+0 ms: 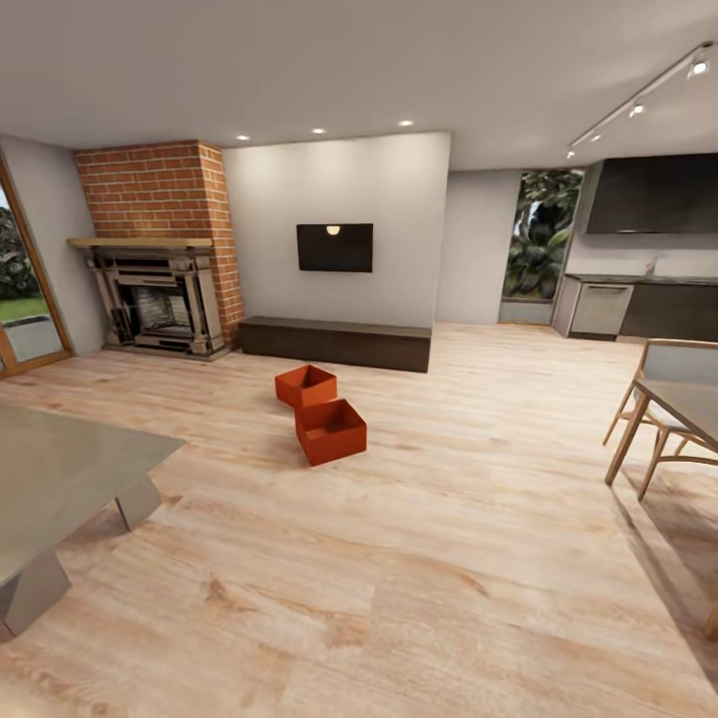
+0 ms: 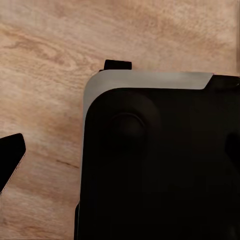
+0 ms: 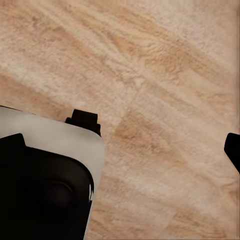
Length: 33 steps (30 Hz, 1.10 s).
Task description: Move the two storage containers from the living room to the garage. In the garage, place one container on the floor and stack the other container on top of it (either order is fine).
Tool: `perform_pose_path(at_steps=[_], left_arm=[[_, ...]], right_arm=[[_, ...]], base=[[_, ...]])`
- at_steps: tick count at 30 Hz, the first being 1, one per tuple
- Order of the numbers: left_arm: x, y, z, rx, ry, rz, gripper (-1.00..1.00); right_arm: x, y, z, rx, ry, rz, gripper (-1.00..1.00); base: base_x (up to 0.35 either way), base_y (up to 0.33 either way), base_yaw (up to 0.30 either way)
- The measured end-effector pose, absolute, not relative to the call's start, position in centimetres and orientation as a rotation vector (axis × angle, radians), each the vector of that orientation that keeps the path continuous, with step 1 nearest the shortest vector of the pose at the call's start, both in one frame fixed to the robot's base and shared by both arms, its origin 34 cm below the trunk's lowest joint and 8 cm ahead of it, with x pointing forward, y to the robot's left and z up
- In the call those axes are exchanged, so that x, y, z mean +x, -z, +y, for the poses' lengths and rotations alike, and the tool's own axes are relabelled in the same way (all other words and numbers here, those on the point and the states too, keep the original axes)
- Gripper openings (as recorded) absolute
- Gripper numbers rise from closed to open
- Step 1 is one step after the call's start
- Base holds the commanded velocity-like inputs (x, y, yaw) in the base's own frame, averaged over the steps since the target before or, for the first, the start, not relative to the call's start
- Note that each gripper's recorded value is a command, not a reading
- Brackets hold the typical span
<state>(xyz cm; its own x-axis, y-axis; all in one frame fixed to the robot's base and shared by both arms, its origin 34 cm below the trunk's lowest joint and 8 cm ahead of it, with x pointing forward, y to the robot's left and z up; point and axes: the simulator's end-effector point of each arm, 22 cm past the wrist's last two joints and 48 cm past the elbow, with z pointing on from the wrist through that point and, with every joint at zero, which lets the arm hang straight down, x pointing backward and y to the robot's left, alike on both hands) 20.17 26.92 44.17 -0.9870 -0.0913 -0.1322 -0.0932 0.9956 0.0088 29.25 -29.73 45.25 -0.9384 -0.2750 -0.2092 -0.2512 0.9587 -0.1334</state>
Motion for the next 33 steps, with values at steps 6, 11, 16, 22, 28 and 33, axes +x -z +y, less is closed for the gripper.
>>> perform_pose_path(at_steps=[6,11,16,22,28,33], left_arm=[[20.17,-44.17,26.93,-0.140,-0.023,3.006,1.00],[20.17,-44.17,26.93,-0.141,-0.023,3.006,1.00],[20.17,-44.17,26.92,-0.140,-0.023,3.006,1.00],[20.19,-44.17,26.93,-0.140,-0.023,3.006,1.00],[20.23,-44.17,26.93,-0.140,-0.023,3.005,1.00],[20.24,-44.18,26.92,-0.140,-0.023,3.005,1.00]], right_arm=[[29.26,-45.26,-29.80,-0.392,0.155,2.883,1.00],[29.24,-45.25,-29.78,-0.392,0.155,2.883,1.00],[29.26,-45.25,-29.76,-0.393,0.154,2.883,1.00],[29.24,-45.25,-29.73,-0.393,0.154,2.884,1.00],[29.27,-45.25,-29.72,-0.393,0.153,2.883,1.00],[29.26,-45.25,-29.72,-0.393,0.154,2.884,1.00]], base=[[0.323,0.000,0.000],[0.323,0.000,0.000],[0.323,0.000,0.000],[0.323,0.000,0.000],[0.323,0.000,0.000],[0.323,0.000,0.000]])
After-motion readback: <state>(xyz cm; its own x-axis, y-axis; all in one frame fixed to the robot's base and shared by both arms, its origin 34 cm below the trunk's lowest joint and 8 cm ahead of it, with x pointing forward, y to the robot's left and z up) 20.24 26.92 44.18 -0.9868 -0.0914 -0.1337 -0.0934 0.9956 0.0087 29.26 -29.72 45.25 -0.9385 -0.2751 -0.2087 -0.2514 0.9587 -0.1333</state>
